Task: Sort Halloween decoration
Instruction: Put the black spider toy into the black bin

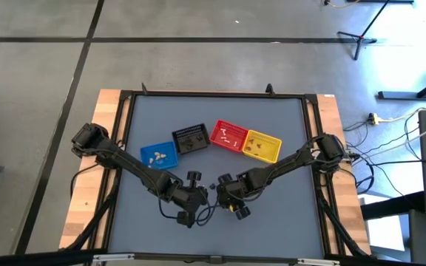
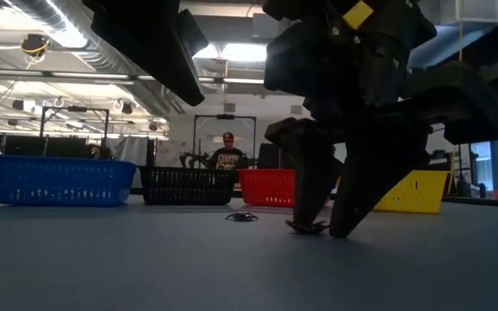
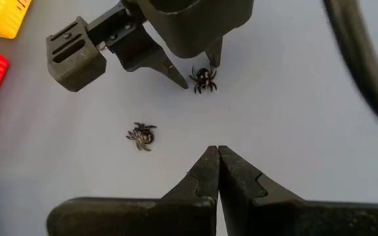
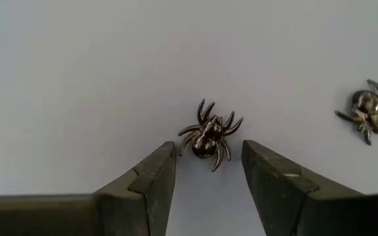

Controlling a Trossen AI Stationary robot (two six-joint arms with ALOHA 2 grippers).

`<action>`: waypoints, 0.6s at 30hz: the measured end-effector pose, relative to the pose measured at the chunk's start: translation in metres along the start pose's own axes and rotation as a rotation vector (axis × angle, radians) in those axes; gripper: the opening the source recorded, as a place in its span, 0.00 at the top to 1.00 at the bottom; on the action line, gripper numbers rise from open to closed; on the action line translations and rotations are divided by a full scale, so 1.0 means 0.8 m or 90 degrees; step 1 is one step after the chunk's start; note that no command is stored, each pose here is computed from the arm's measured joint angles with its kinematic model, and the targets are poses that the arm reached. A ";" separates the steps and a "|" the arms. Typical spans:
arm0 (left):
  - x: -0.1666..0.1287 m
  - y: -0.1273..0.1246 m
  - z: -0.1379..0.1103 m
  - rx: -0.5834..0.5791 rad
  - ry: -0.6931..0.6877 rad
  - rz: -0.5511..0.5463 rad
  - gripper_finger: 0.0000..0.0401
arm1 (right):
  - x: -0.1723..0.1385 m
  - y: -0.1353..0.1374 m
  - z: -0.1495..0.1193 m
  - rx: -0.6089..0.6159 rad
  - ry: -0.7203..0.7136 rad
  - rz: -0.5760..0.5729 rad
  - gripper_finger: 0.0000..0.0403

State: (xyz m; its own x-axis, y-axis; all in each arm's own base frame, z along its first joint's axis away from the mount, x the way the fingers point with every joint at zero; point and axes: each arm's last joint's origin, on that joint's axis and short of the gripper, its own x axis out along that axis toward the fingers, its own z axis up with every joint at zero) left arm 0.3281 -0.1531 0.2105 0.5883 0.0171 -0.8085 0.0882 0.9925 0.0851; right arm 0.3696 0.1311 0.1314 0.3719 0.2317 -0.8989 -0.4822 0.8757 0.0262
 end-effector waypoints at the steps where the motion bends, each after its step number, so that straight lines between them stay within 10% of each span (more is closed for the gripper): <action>1: 0.000 0.000 0.000 0.000 0.000 0.000 1.00 | 0.000 0.000 0.000 0.006 0.000 0.000 0.55; 18: 0.000 0.000 0.001 -0.001 -0.004 -0.002 1.00 | -0.016 0.001 0.005 0.066 0.019 0.007 0.55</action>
State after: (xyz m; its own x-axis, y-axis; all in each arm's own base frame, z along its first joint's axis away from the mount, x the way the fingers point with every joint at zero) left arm 0.3287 -0.1535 0.2106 0.5934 0.0129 -0.8048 0.0885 0.9928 0.0812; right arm 0.3673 0.1305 0.1448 0.3423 0.2307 -0.9108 -0.4009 0.9126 0.0805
